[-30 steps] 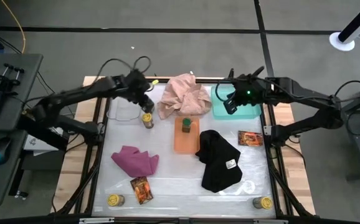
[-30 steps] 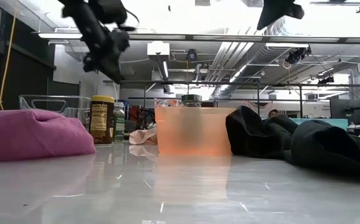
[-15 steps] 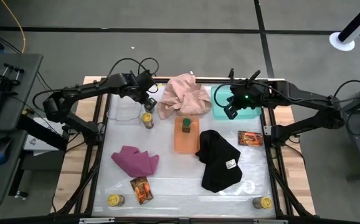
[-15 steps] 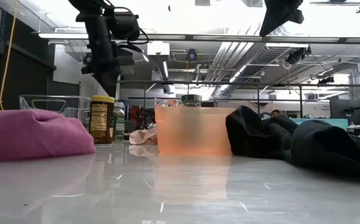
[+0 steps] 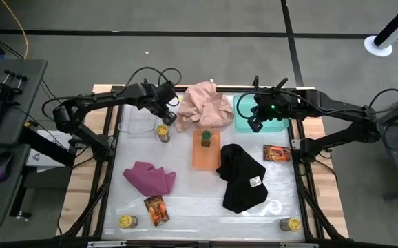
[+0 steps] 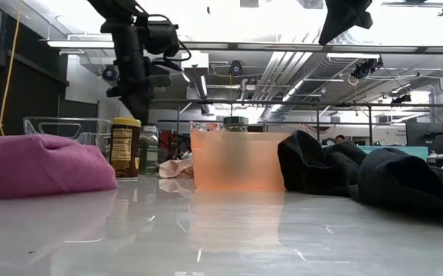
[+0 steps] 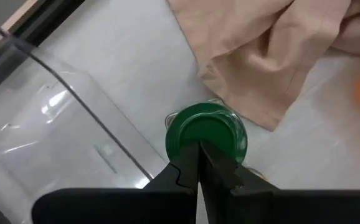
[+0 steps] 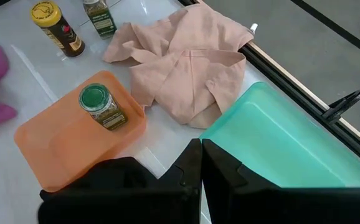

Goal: Sort spices by type
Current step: Put the green seasoning bottle into the orange bin

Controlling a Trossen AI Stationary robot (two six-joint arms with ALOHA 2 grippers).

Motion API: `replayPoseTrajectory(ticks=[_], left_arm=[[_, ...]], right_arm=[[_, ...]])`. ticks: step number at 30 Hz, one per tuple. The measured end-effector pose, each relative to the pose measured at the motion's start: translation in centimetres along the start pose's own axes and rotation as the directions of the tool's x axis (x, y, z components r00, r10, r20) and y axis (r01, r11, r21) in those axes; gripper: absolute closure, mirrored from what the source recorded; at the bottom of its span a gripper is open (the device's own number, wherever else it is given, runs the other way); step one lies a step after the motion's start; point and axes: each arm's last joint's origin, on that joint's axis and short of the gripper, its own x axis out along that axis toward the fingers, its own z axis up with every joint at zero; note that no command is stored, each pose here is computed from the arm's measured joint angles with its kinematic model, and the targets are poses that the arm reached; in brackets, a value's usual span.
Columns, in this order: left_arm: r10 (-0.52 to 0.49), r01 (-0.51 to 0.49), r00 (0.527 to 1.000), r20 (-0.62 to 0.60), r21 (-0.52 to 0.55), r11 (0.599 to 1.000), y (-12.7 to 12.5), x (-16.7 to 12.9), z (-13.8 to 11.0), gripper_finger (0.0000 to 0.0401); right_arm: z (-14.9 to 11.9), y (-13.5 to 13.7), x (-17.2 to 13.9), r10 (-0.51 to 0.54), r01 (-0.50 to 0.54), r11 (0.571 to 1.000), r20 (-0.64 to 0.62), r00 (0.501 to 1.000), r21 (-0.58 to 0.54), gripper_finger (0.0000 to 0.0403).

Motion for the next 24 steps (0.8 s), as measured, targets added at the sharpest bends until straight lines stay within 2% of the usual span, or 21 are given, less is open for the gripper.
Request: replayPoseTrajectory(ticks=[5, 14, 24], left_arm=[[-0.077, 0.075, 0.996, 0.043, 0.043, 0.996, -1.7, -0.4, -0.1, 0.0401], [-0.164, 0.156, 0.986, 0.03, 0.174, 0.972, -5.5, -1.1, -1.6, 0.0401], [-0.274, 0.264, 0.961, 0.021, 0.208, 0.942, -9.7, -2.1, -3.9, 0.0401]], right_arm=[[0.1, 0.1, 0.0, 0.006, -0.006, 1.0, 0.014, 1.0, 0.004, 0.0403], [0.3, 0.1, 0.0, 0.013, -0.013, 1.0, 0.028, 1.0, 0.009, 0.0403], [0.3, 0.1, 0.0, 0.013, -0.013, 1.0, 0.029, 1.0, 0.009, 0.0403]])
